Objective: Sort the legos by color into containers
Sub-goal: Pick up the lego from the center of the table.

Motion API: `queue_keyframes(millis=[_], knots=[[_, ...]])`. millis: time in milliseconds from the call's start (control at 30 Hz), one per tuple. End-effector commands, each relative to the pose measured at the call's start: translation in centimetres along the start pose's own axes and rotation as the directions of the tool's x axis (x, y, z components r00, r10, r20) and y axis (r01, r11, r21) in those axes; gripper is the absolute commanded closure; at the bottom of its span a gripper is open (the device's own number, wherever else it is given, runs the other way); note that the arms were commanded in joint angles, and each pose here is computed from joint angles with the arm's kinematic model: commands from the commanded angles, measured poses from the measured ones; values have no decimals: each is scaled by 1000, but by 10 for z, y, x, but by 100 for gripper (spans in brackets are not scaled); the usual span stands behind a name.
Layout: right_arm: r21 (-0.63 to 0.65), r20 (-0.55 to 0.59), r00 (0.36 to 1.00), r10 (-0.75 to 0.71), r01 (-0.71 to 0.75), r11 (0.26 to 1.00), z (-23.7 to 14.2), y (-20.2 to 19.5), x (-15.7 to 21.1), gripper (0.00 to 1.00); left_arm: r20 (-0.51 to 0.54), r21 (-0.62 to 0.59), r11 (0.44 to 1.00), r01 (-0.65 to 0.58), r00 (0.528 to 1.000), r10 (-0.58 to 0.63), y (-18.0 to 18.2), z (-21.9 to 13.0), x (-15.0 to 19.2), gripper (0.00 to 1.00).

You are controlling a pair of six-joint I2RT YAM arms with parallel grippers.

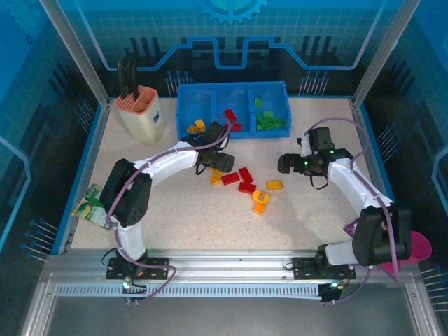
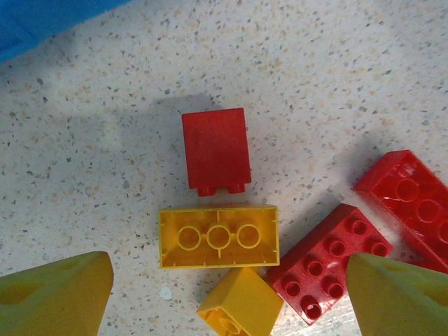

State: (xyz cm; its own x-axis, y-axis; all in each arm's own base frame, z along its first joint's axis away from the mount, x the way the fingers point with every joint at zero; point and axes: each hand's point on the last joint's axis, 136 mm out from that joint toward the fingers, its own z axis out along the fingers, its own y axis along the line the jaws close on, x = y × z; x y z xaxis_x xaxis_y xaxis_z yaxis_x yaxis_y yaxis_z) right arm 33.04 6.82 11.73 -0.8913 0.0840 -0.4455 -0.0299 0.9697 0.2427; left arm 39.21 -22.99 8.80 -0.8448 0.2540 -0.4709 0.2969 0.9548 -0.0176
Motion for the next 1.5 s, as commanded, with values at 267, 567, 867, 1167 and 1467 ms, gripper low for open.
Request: queue_keyframes(millis=[267, 567, 867, 1167, 1467], knots=[[15, -2, 999, -36, 36, 999, -4, 2, -4, 0, -72, -26, 999, 28, 997, -29, 0, 32, 20, 12], [33, -16, 999, -38, 39, 999, -4, -1, -4, 0, -95, -44, 998, 43, 994, -47, 0, 52, 27, 13], [34, -24, 999, -37, 38, 999, -2, -1, -1, 0, -114, -82, 996, 44, 992, -53, 6, 69, 33, 14], [44, -23, 999, -46, 47, 998, -4, -3, 0, 0, -134, -82, 995, 54, 989, -64, 6, 79, 34, 18], [49, -29, 999, -43, 45, 998, -3, -4, 2, 0, -169, -87, 993, 78, 981, -92, 13, 81, 51, 25]])
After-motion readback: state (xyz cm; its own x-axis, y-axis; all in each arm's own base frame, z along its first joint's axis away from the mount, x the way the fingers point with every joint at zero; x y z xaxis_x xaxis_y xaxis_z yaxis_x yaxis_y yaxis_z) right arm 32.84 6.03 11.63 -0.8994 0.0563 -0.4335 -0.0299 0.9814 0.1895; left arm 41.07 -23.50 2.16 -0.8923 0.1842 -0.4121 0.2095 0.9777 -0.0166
